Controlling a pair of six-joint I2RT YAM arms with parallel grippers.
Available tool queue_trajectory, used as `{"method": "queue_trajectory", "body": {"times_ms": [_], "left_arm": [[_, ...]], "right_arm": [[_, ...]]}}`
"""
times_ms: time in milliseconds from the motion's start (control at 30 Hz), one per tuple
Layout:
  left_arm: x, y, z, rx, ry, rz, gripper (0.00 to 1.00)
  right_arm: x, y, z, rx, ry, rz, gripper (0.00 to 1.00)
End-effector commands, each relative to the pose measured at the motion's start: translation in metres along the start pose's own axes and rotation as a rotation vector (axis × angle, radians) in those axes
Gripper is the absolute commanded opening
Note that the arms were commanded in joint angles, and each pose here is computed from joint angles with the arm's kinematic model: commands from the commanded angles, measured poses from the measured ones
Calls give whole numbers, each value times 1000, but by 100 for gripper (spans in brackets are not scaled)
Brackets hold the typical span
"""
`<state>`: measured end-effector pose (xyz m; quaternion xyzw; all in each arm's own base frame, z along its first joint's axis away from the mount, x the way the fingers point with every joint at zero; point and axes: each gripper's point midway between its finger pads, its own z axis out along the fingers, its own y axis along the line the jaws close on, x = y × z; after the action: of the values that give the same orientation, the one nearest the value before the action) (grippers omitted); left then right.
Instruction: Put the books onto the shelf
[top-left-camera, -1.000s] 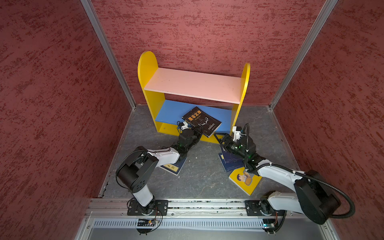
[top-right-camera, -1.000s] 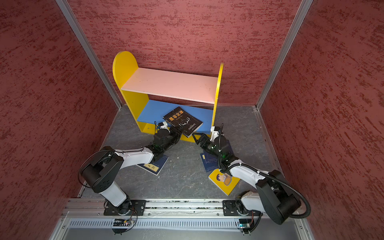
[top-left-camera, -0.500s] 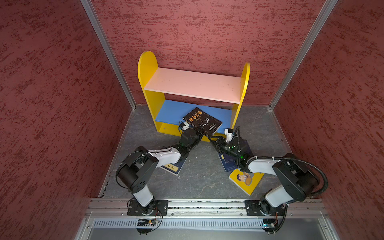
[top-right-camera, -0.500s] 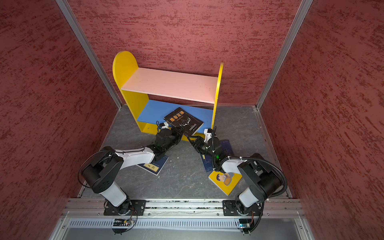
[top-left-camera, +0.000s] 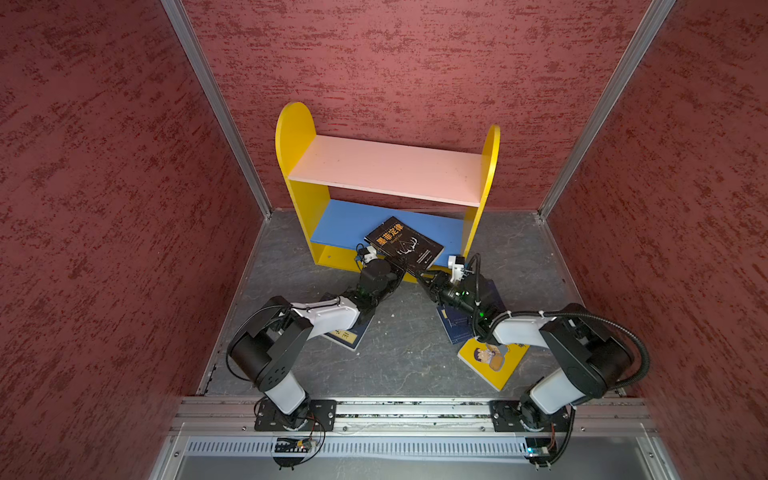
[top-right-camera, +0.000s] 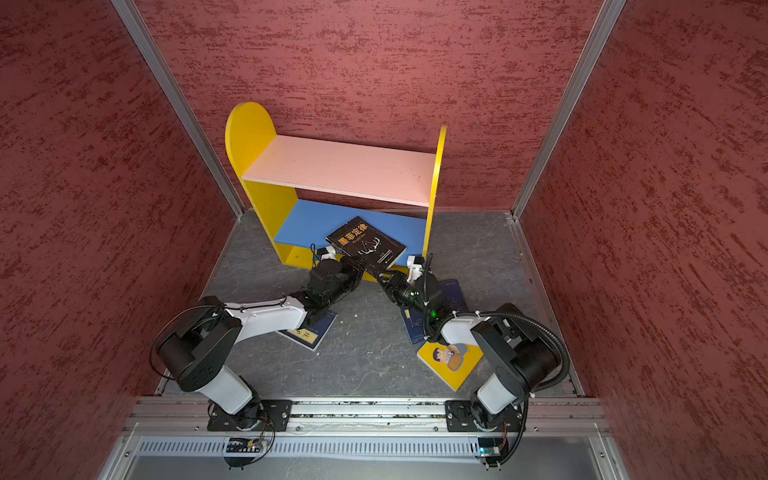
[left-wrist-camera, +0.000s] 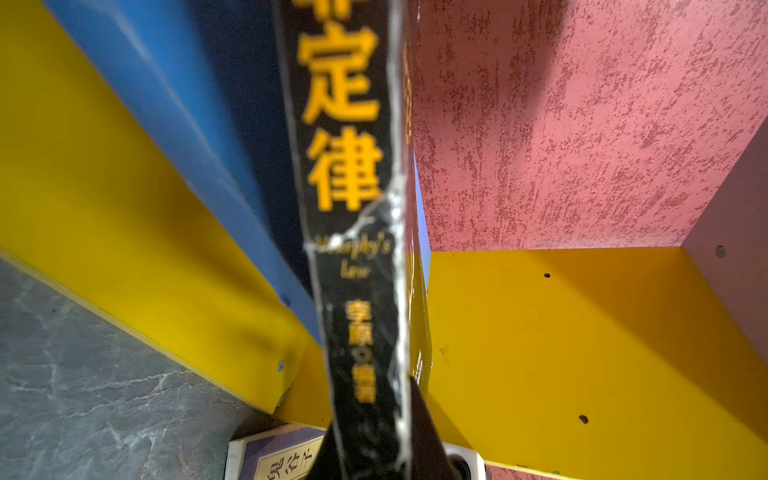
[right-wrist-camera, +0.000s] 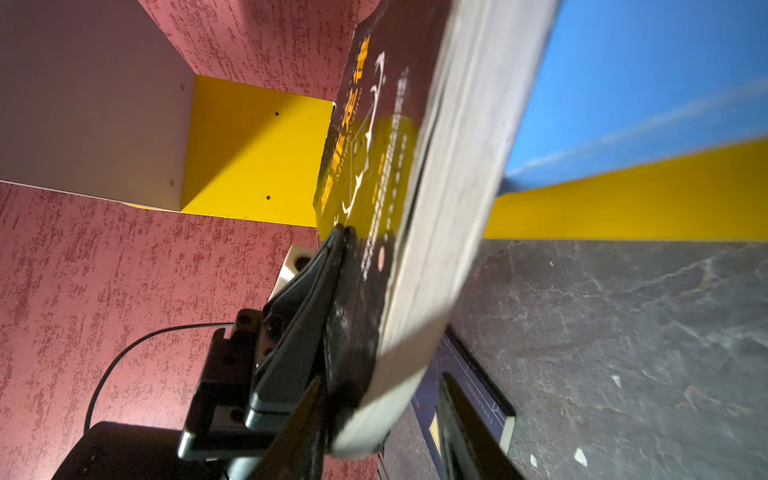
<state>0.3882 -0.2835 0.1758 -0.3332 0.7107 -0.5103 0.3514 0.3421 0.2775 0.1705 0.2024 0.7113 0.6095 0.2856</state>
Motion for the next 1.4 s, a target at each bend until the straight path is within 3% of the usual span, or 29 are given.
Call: {"method": "queue_trajectory", "body": {"times_ms": [0,300,433,533,700,900,1033,1133,1267,1367], "left_arm": [[5,-16,-7,52,26,-4,7],[4,-17,-12,49,28,5,14],[-3,-15,-21,47,24,10,33],[-12,-11,-32,22,23,35,58],[-27,-9,-59,-27,34,150,77],[-65,-14,-95,-62,35,284,94],[-83,-6,-108,-84,115,343,96],[-82,7,-107,-95,238,343,96],[-73,14,-93,-1,385,285,90],[-70,14,-83,52,419,271,87]], "right_arm": [[-19,21,10,-76,-58,15,42],[-18,8,14,-77,-58,70,18],[-20,4,12,-60,-62,68,13],[-21,2,10,-35,-50,52,12],[-16,-4,11,74,34,-25,8],[-21,-4,1,202,98,-143,9],[-24,-6,-7,216,146,-149,10],[-26,-10,-13,214,166,-132,10],[-25,-13,-20,209,188,-124,10],[-26,-12,-27,199,195,-122,10]]}}
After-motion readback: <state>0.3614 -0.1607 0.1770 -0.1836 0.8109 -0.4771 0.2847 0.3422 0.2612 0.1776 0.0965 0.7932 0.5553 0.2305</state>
